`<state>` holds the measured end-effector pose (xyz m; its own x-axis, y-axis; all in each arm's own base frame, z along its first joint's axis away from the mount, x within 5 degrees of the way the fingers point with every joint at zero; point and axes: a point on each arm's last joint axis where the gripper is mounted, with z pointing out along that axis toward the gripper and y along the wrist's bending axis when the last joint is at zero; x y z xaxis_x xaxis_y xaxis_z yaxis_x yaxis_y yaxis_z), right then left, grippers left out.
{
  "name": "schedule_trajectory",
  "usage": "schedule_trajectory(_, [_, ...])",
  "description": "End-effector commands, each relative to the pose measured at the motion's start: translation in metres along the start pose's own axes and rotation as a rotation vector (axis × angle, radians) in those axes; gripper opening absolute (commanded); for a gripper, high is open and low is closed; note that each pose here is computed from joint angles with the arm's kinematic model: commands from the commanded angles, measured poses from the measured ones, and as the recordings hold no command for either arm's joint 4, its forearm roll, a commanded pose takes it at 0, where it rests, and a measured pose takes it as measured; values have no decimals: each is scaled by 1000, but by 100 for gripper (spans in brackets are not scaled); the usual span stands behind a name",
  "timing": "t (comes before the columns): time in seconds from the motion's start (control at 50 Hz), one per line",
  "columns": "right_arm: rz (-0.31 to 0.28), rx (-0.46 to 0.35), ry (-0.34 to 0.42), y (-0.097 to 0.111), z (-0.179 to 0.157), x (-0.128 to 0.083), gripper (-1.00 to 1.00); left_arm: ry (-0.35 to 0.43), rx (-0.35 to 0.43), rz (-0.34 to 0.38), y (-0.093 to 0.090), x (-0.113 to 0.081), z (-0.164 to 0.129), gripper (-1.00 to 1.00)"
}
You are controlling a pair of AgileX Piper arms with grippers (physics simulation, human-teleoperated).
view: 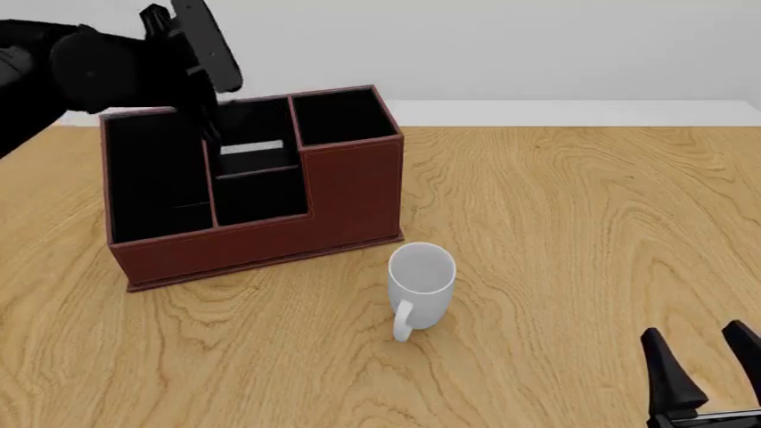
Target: Pick up the book and place it in the front compartment of the caddy.
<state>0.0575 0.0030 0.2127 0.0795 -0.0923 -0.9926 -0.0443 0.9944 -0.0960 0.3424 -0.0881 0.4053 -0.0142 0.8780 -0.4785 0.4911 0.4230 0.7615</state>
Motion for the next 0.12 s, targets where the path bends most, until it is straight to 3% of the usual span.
schedule_trajectory(0.02, [17, -2, -15, 0, -1, -1, 100, -79, -14, -54, -20, -8, -84, 100])
schedule_trajectory(0.12, [23, -1, -18, 0, -1, -1, 100, -110, -3, -65, -33, -7, -110, 100])
